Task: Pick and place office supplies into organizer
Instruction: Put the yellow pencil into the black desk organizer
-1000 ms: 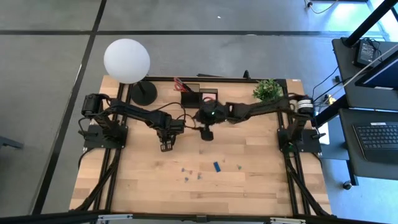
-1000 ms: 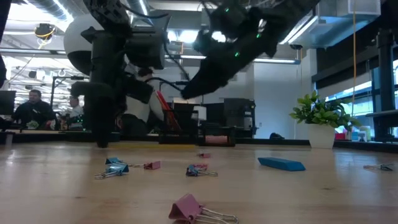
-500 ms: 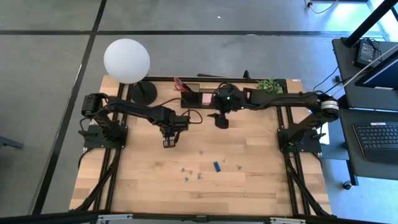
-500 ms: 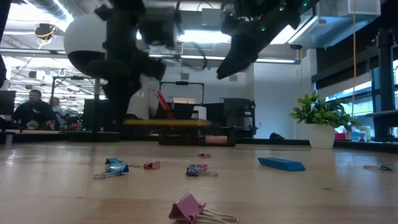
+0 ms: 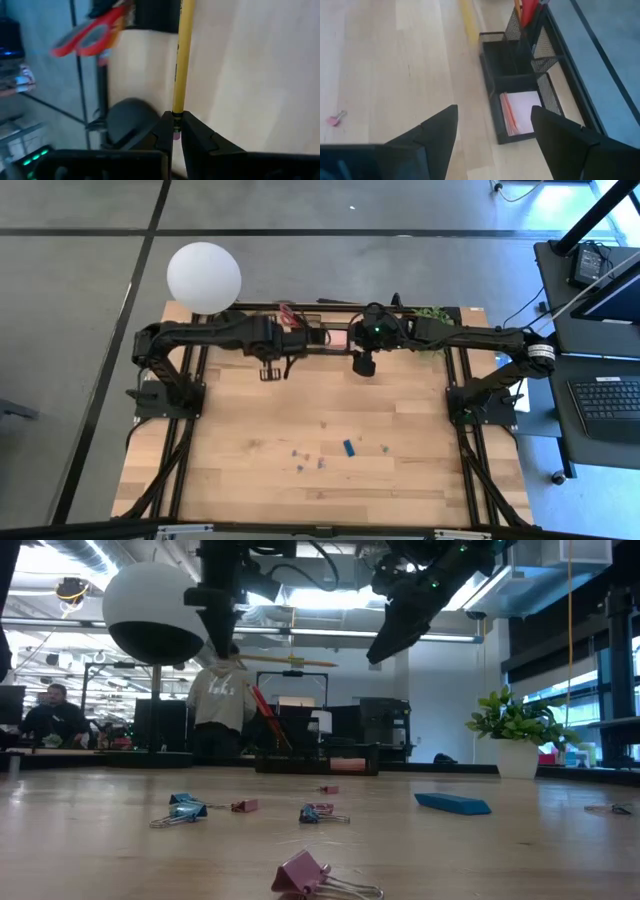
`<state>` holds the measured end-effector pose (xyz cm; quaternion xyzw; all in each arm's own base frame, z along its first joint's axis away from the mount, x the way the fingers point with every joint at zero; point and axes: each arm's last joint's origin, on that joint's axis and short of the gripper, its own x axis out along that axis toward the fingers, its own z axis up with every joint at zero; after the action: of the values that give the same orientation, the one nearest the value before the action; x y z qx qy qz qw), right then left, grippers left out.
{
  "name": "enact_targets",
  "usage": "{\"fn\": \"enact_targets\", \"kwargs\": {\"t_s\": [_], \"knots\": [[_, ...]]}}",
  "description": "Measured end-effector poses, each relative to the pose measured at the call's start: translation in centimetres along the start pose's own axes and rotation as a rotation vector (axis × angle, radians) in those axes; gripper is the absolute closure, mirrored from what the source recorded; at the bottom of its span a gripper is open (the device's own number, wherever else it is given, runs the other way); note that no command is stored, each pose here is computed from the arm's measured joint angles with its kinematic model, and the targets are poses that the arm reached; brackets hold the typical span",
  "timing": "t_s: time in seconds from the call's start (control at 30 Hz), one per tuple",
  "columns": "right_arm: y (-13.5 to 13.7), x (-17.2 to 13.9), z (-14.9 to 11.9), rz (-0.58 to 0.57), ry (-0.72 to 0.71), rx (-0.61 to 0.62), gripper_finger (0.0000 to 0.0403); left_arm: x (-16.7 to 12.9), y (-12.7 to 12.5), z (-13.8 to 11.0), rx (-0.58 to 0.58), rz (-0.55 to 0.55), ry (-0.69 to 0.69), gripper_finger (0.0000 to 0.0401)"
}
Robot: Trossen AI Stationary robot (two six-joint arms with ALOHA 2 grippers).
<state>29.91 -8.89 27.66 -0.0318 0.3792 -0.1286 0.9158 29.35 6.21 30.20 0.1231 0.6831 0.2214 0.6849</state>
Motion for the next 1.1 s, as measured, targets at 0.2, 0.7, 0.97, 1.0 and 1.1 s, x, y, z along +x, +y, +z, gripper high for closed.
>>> {"fn": "enact_targets", "kwargs": {"t_s": [0.2,0.7,0.97,1.0,1.1], "knots": [[0.0,0.0,0.0,0.000,0.003,0.001,0.0147,0.2,3.4,-0.3,0.071,0.067,0.100,0.0384],[0.0,0.0,0.0,0.000,0.005,0.025,0.0147,4.2,7.7,2.4,0.323,0.177,0.317,0.0384],[0.0,0.0,0.0,0.000,0.005,0.024,0.0147,5.3,8.4,2.7,0.384,0.241,0.380,0.0384],[0.0,0.0,-0.1,-0.001,0.005,0.024,0.0147,5.5,8.4,2.8,0.393,0.243,0.382,0.0384],[0.0,0.0,0.0,0.000,0.005,0.023,0.0147,6.1,8.3,3.4,0.422,0.251,0.379,0.0384]]}}
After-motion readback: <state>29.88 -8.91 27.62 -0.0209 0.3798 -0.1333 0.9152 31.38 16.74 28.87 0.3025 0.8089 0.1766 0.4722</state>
